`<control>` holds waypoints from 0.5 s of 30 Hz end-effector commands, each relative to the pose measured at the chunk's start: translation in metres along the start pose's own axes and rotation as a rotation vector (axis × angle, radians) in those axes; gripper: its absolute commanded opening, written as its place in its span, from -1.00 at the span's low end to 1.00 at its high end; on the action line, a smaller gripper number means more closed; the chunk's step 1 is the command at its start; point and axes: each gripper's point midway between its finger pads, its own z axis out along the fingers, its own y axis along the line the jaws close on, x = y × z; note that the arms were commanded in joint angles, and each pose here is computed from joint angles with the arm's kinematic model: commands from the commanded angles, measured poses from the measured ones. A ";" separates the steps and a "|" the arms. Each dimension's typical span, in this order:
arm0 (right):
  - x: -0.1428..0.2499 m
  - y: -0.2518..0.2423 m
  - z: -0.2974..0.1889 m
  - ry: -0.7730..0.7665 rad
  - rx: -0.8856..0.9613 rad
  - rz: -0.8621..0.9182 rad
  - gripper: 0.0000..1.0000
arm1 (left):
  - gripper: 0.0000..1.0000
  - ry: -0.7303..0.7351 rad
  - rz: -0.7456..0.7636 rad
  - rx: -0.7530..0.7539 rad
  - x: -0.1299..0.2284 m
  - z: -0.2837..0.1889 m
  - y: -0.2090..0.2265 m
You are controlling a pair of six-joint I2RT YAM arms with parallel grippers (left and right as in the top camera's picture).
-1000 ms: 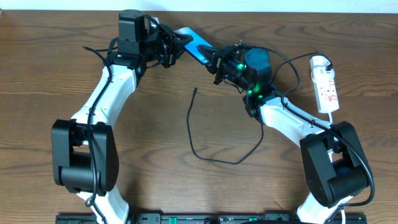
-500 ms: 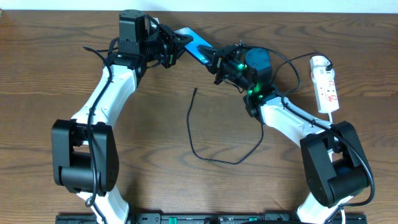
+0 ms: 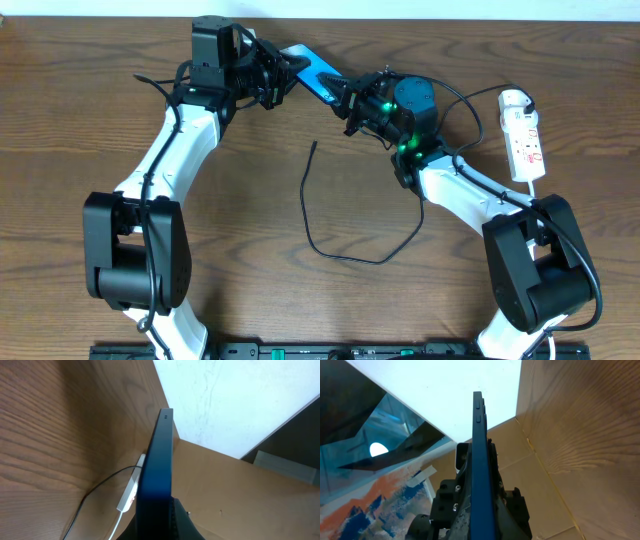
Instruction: Plug charger to phone and switch on socket
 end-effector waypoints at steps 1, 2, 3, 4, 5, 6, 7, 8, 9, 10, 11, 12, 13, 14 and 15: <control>0.014 0.009 0.001 0.065 -0.011 -0.063 -0.91 | -0.86 -0.033 0.066 0.007 -0.003 -0.006 -0.007; 0.014 0.009 0.001 0.065 -0.011 -0.063 -0.91 | -0.86 -0.027 0.070 0.008 -0.002 -0.006 -0.007; 0.015 0.009 0.001 0.065 -0.011 -0.063 -0.89 | -0.86 -0.023 0.073 0.009 -0.002 -0.006 -0.007; 0.015 0.009 0.001 0.065 -0.011 -0.062 -0.87 | -0.86 -0.023 0.074 0.009 -0.001 -0.006 -0.007; 0.015 0.009 0.001 0.065 -0.011 -0.062 -0.85 | -0.86 -0.020 0.077 0.010 -0.001 -0.006 -0.008; 0.015 0.009 0.001 0.065 -0.011 -0.062 -0.81 | -0.85 -0.020 0.077 0.010 -0.001 -0.006 -0.008; 0.015 0.009 0.001 0.065 -0.011 -0.062 -0.80 | -0.85 -0.019 0.083 0.010 -0.001 -0.006 -0.008; 0.015 0.009 0.001 0.065 -0.011 -0.062 -0.80 | -0.85 -0.019 0.090 0.010 -0.001 -0.006 -0.008; 0.015 0.009 0.001 0.065 -0.011 -0.063 -0.79 | -0.86 -0.020 0.099 0.010 -0.001 -0.006 -0.008; 0.015 0.009 0.001 0.065 -0.011 -0.063 -0.78 | -0.85 -0.019 0.106 0.010 -0.001 -0.006 -0.007; 0.015 0.009 0.001 0.065 -0.011 -0.063 -0.73 | -0.86 -0.019 0.108 0.008 -0.001 -0.006 -0.007; 0.015 0.009 0.001 0.065 -0.011 -0.065 -0.65 | -0.86 -0.019 0.109 0.008 -0.001 -0.006 -0.007; 0.015 0.009 0.001 0.065 -0.011 -0.070 -0.57 | -0.86 -0.018 0.110 0.008 -0.001 -0.006 -0.007; 0.015 0.009 0.001 0.064 -0.011 -0.074 -0.46 | -0.86 -0.016 0.117 0.009 0.000 -0.006 -0.007; 0.014 0.009 0.001 0.064 -0.011 -0.074 -0.39 | -0.86 -0.016 0.125 0.009 0.000 -0.006 -0.007</control>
